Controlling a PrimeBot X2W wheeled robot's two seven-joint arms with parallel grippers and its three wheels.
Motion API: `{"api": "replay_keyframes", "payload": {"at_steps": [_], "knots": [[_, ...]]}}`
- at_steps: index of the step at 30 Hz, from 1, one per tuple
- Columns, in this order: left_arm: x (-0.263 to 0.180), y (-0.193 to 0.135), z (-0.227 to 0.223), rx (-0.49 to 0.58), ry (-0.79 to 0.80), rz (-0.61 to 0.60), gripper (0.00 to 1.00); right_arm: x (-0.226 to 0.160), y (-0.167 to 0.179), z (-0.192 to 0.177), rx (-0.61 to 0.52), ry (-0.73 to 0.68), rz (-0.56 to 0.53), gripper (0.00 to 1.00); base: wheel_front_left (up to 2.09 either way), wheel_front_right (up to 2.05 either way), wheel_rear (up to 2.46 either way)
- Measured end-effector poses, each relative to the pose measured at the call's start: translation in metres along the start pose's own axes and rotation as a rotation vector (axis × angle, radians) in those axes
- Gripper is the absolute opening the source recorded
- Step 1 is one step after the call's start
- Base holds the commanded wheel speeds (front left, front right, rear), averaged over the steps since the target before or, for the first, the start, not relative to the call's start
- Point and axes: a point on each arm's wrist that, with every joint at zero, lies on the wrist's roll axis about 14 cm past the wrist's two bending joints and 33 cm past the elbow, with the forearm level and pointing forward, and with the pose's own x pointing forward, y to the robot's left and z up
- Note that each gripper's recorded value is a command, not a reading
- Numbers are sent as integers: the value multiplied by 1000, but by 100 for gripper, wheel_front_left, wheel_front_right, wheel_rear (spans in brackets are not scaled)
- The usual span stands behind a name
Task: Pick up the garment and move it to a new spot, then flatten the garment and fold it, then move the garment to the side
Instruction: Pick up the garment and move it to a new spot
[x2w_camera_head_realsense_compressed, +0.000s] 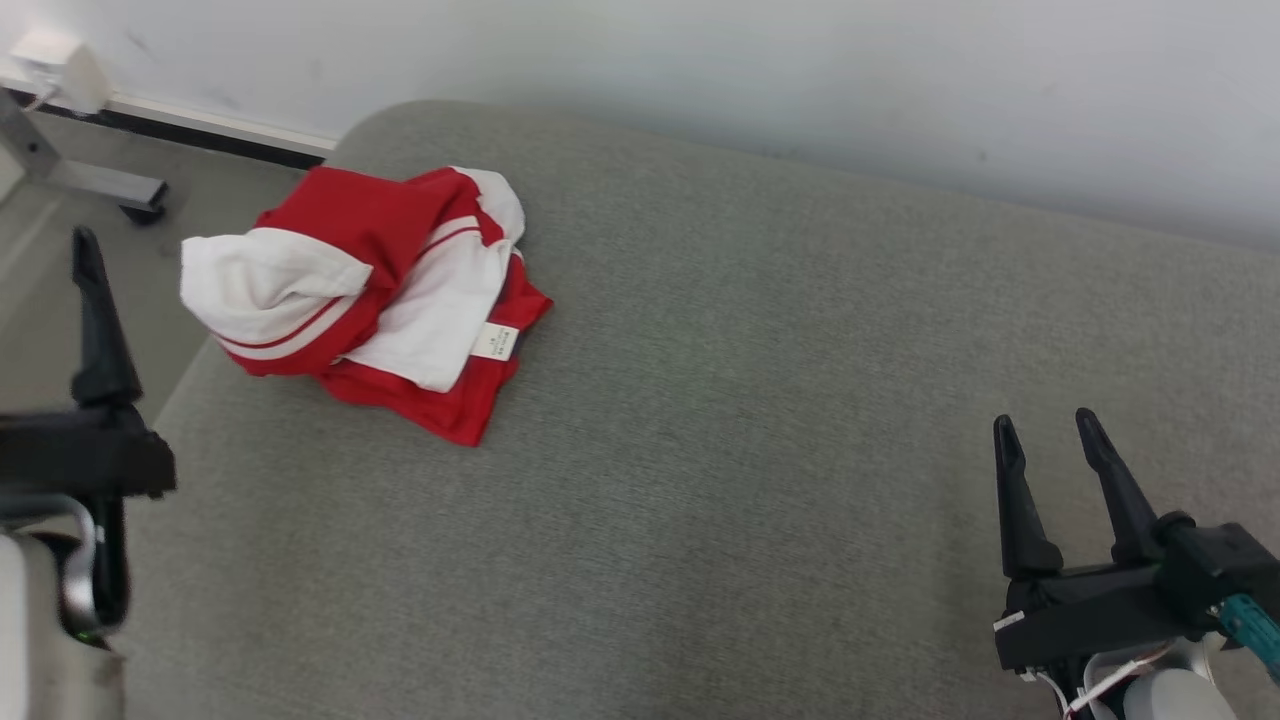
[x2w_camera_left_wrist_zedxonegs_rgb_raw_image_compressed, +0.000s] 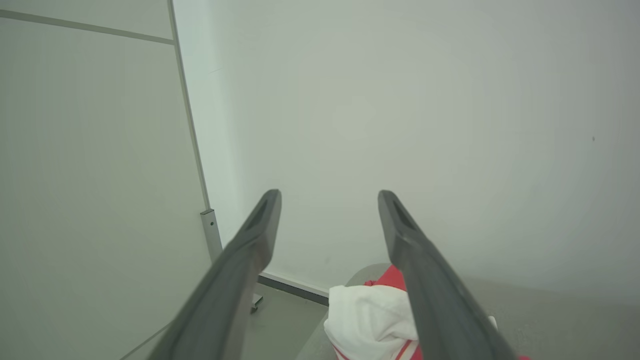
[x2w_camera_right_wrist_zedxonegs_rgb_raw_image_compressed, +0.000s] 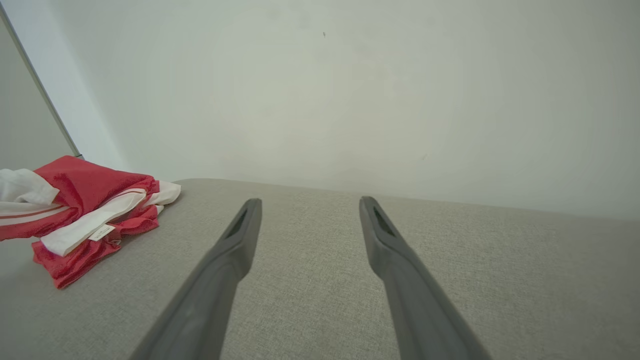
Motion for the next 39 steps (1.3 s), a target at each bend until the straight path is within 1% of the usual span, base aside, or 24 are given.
{"api": "replay_keyframes", "payload": {"at_steps": [4,8,10,14,15,17,18,19,23,26,29,33,34,35,37,39], "knots": [[45,-18,3,23,-25,-52,100,-7,-31,-1,-12,-4,-79,100,0,0,0],[82,-37,-6,36,-14,-96,100,-19,-66,-5,-25,1,-172,100,0,0,0],[95,-52,-19,29,14,-119,100,-26,-82,-10,-33,12,-217,100,0,0,0],[111,-74,-63,37,142,-169,100,-42,-106,-23,-39,47,-288,100,0,0,0],[112,-79,-77,55,189,-189,100,-45,-109,-26,-39,56,-300,100,0,0,0],[113,-90,-101,52,258,-210,100,-51,-116,-30,-41,69,-323,100,0,0,0],[112,-93,-116,71,315,-225,100,-54,-120,-32,-43,76,-333,100,0,0,0],[109,-98,-141,76,400,-237,100,-60,-125,-36,-45,90,-351,100,0,0,0],[92,-103,-190,106,607,-258,100,-67,-133,-40,-51,104,-376,100,0,0,0],[76,-104,-216,105,731,-261,100,-71,-136,-41,-54,109,-388,100,0,0,0],[61,-100,-233,79,825,-242,100,-72,-136,-40,-56,106,-389,100,0,0,0],[44,-100,-247,61,901,-239,100,-73,-135,-38,-56,105,-387,100,0,0,0],[41,-100,-249,62,909,-239,57,-73,-135,-38,-56,104,-387,100,0,0,0],[40,-100,-250,61,912,-238,0,-73,-134,-37,-56,103,-387,100,0,0,0],[34,-99,-253,60,933,-236,0,-73,-134,-36,-56,102,-386,100,0,0,0],[34,-99,-252,65,916,-242,0,-73,-133,-35,-56,99,-385,100,0,0,0]]}}
